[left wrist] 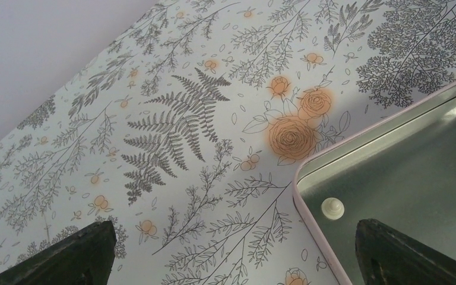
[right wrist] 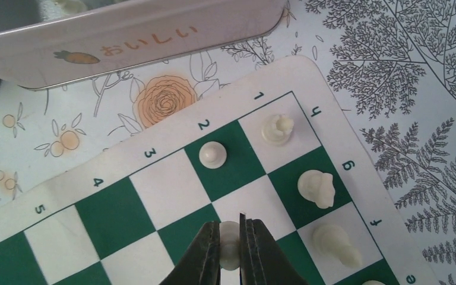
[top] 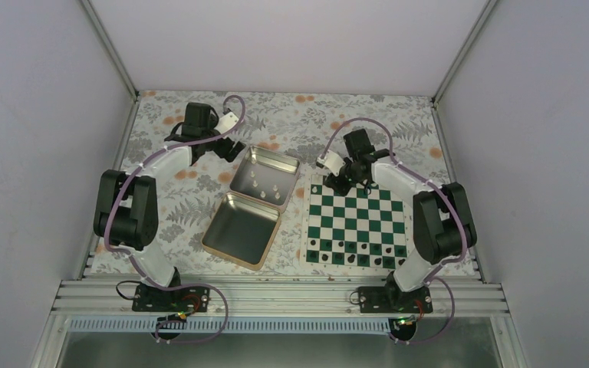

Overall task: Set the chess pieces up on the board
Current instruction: Place the chess piece on the chessboard.

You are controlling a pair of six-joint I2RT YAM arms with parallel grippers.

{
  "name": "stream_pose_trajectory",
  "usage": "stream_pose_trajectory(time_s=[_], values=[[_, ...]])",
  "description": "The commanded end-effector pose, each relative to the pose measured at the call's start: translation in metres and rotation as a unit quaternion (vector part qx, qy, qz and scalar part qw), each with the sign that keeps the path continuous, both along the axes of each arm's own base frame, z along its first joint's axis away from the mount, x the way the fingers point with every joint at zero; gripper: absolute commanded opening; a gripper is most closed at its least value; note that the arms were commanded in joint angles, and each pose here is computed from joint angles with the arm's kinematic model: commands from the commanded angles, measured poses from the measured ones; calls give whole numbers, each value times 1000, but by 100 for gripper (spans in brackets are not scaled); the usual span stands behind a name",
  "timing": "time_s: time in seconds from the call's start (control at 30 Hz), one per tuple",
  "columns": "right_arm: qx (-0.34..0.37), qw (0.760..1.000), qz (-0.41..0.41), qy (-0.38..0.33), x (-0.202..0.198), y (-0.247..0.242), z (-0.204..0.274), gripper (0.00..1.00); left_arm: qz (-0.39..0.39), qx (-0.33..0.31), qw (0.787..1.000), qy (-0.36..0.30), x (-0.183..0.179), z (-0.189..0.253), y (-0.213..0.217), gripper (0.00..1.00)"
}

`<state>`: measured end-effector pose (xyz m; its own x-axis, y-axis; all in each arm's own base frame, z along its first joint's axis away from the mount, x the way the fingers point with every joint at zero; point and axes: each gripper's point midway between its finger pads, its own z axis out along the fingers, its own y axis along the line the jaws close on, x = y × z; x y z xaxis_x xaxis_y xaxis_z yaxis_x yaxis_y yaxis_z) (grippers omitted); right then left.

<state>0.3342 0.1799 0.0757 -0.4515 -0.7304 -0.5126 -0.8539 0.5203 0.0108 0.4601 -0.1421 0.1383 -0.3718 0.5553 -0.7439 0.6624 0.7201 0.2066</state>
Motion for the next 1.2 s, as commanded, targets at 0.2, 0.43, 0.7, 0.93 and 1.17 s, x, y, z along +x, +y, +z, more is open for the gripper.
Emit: stream_pose_trajectory(time_s=[0.2,0.43,0.7,0.93,1.17], values=[[2,1000,5,15,7,-3,-27,9,-4,-3,1000,-1,4,1,-4,100],[1,1000,5,21,9,-3,-35,10,-3,-1,1000,-2,3,1,-4,100],[-3,1000,4,23,12,-3,-44,10,-5,-3,1000,-4,2,2,-4,100],[-5,1000,4,26,12,-4,-48,10,-5,-2,1000,-2,2,0,-4,100],[-7,1000,3,28,13,-4,-50,11,-6,-3,1000,-3,2,1,-4,100]])
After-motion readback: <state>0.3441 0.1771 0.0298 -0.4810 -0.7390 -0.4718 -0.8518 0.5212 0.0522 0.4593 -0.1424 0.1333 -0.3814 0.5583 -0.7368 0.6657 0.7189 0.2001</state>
